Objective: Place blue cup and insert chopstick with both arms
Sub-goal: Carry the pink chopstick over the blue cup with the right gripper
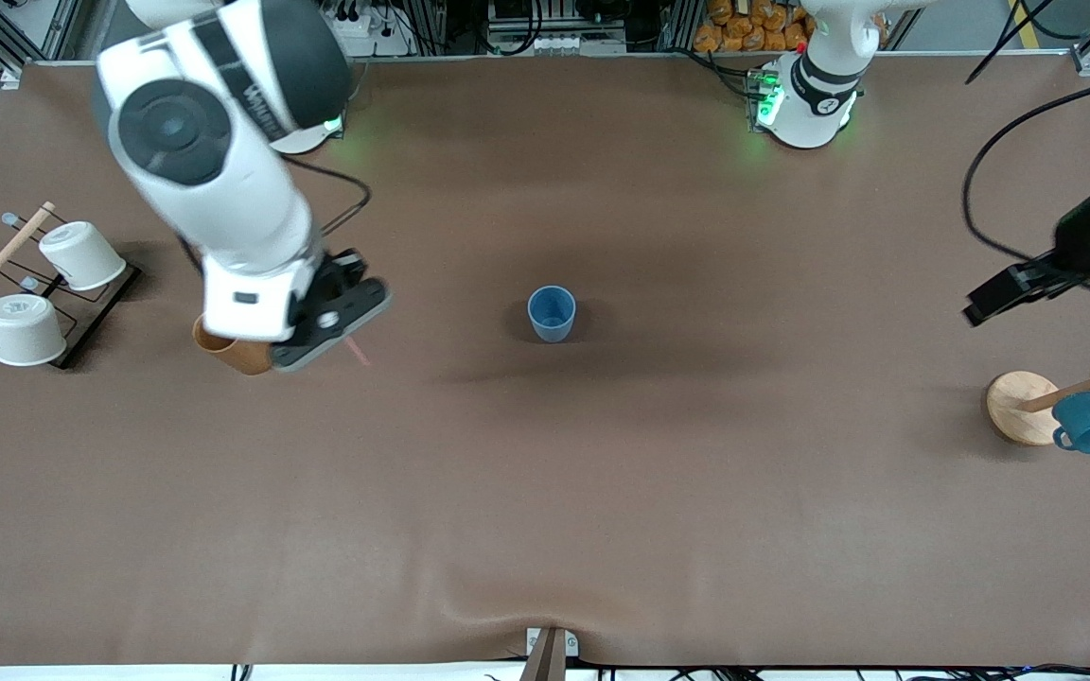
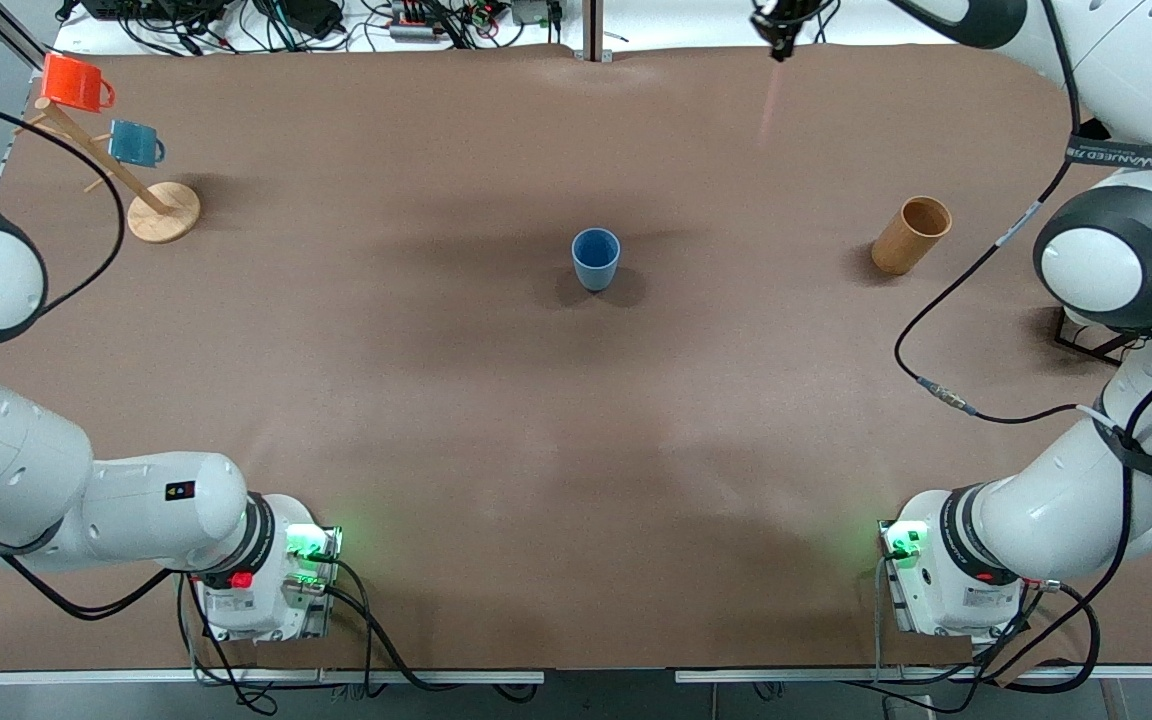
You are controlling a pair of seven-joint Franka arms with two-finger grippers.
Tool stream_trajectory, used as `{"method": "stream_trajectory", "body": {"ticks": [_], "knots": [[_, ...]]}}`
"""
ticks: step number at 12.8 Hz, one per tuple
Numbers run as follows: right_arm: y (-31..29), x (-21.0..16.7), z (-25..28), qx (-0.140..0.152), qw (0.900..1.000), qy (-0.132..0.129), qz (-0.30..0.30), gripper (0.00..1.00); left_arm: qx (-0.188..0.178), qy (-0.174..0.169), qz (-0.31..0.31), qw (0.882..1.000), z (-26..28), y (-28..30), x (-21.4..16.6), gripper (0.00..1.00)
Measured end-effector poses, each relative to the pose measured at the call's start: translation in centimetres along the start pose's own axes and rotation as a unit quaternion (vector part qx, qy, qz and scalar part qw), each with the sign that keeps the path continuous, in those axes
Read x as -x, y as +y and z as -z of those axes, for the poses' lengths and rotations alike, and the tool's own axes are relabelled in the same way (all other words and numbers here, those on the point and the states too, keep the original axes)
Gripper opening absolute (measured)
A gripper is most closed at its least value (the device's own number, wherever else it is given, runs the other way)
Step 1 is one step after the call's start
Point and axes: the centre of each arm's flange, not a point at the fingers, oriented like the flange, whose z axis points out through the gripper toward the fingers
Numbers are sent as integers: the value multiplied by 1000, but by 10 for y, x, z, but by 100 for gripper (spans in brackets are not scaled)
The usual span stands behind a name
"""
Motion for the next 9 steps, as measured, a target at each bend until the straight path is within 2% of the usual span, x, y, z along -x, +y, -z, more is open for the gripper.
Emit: {"method": "stream_trajectory", "body": {"ticks": [3,6,9], "knots": [[-48,-20,1,-18,998,41,37,10,-3,3,-16,1000,13,-13,4,100],[-90,-42,-13,-29,995,69,66,10,-12,-6,-38,999,19,-36,5,100],[-133,-55,-26,-32,992,77,97,10,-19,-14,-74,997,18,-51,3,100]]}}
